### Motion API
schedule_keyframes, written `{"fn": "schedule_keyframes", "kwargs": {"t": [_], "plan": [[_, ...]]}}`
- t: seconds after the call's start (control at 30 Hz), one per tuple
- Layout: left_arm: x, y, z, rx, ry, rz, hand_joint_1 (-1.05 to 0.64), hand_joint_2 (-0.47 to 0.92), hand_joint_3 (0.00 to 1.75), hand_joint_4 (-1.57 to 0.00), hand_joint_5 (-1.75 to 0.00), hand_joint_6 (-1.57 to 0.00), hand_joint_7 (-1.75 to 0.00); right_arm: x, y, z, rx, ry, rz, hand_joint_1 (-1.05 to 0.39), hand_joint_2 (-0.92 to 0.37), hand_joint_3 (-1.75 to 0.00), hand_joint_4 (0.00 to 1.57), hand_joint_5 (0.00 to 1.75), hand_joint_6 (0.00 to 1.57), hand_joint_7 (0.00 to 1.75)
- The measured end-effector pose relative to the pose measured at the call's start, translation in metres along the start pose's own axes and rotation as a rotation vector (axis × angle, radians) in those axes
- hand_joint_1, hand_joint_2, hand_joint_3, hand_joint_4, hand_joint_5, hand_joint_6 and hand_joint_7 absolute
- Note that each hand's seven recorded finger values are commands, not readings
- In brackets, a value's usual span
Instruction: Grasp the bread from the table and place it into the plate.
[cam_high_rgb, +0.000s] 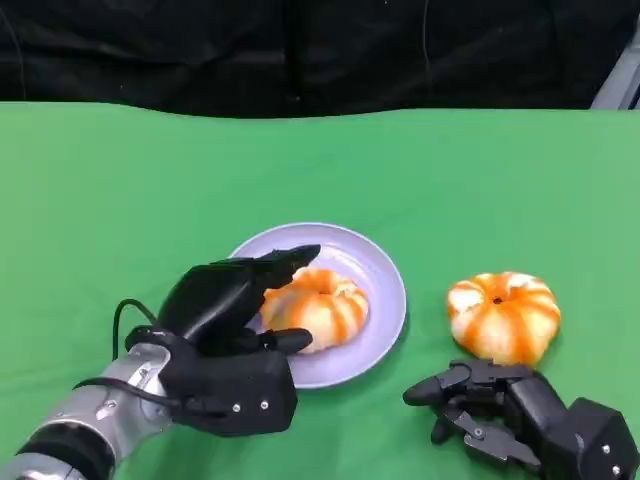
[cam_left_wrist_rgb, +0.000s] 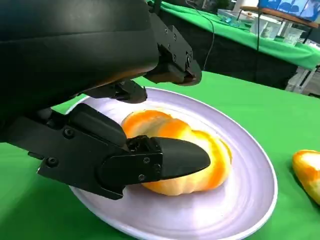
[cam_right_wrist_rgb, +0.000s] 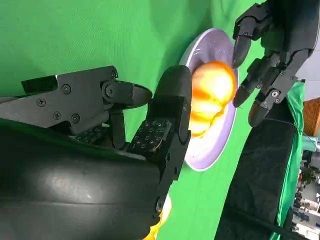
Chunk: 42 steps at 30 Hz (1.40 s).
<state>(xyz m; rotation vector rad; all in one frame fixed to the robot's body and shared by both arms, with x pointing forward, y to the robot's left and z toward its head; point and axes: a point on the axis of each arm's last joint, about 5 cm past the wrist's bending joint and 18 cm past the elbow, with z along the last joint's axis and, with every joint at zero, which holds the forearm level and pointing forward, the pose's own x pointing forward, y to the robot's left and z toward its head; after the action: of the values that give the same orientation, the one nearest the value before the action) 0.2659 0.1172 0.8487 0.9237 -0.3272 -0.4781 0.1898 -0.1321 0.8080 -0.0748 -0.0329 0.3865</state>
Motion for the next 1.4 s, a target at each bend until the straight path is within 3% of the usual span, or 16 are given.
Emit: {"fn": "schedule_keyframes", "kwargs": {"t": [0.37, 0.73, 1.03, 1.4], "plan": [[0.001, 0.002, 0.001, -0.016, -0.020, 0.013, -0.88, 0.92, 0.77, -0.41, 0.00, -0.26, 0.00, 0.000, 0.0001, 0.000, -0.001, 0.000, 0.001, -0.04, -0.92, -0.40, 0.76, 1.31, 1.05, 0.47], [-0.012, 0.004, 0.001, -0.222, -0.059, 0.257, -0.82, 0.92, 0.69, -0.44, -0.01, -0.24, -0.01, 0.000, 0.0002, 0.000, -0.001, 0.001, -0.003, -0.04, -0.92, -0.40, 0.77, 1.30, 1.05, 0.47], [-0.017, 0.013, -0.001, -0.344, -0.066, 0.356, -0.79, 0.92, 0.59, -0.52, -0.03, -0.30, -0.02, 0.000, 0.0002, 0.000, -0.001, 0.001, -0.001, -0.05, -0.92, -0.40, 0.77, 1.30, 1.04, 0.47], [-0.041, 0.019, -0.011, -0.513, -0.091, 0.509, -0.68, 0.92, 0.51, -0.60, -0.03, -0.33, -0.01, 0.001, 0.0000, 0.000, 0.004, 0.006, 0.000, -0.03, -0.92, -0.41, 0.77, 1.30, 1.04, 0.48]]}}
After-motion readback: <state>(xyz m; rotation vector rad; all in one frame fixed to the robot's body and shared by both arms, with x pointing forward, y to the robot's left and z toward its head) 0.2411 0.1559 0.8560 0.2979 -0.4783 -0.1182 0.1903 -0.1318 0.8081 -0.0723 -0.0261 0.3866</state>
